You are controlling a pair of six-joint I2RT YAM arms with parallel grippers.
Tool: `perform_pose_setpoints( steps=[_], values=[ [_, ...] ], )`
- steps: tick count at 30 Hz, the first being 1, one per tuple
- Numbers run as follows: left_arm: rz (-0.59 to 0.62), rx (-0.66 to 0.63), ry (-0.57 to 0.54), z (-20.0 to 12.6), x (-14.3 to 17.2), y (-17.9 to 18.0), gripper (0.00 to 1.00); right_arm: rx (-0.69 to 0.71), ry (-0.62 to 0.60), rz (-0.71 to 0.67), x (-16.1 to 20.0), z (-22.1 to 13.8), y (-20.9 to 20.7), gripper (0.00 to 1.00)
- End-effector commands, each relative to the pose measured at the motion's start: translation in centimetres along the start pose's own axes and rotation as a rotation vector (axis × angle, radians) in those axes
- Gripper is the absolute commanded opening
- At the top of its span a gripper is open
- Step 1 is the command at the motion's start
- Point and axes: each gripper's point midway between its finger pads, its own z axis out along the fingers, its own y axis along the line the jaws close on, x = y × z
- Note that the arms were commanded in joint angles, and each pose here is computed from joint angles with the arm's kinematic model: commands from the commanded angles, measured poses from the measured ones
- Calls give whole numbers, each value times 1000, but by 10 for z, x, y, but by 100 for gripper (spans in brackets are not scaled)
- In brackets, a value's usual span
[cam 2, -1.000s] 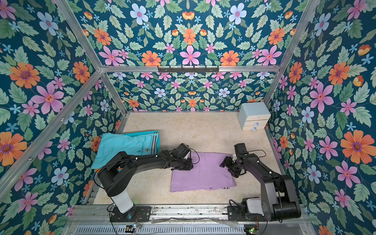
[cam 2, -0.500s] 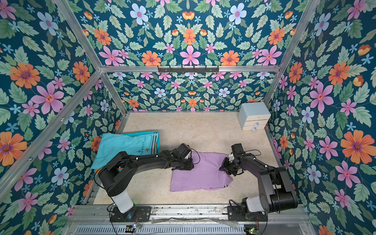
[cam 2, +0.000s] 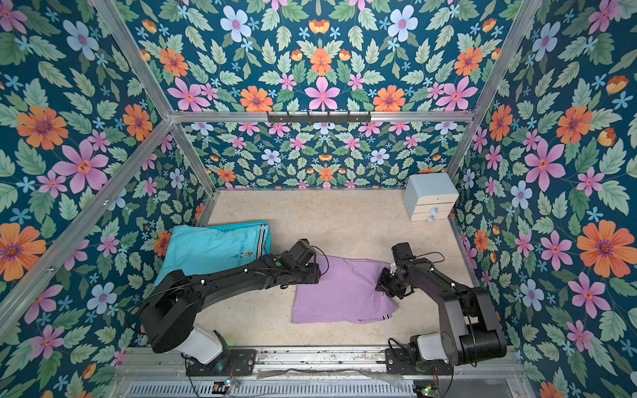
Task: Put the folded long pants in the basket
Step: Pick up the long pant at the center of the board.
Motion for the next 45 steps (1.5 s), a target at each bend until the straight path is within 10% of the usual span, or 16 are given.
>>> perform_pose_setpoints(
  steps=[1, 13, 21, 25, 36, 45],
  values=[
    [-24, -129, 2, 4, 8, 29, 64, 110, -13, 8, 1, -1, -22, 0],
    [-52, -132, 88, 36, 34, 37, 60, 121, -28, 8, 0, -3, -23, 0],
    [-61, -150, 113, 48, 41, 40, 0, 109, -33, 5, 0, -5, -22, 0],
    [-42, -149, 53, 30, 19, 31, 0, 74, -35, 0, 2, -9, -15, 0],
    [17, -183, -215, -120, -89, 12, 0, -224, -121, -76, 16, -86, 100, 0],
    [-124, -445, -330, -253, -144, 152, 0, -370, -86, -208, 38, -95, 277, 0]
  ],
)
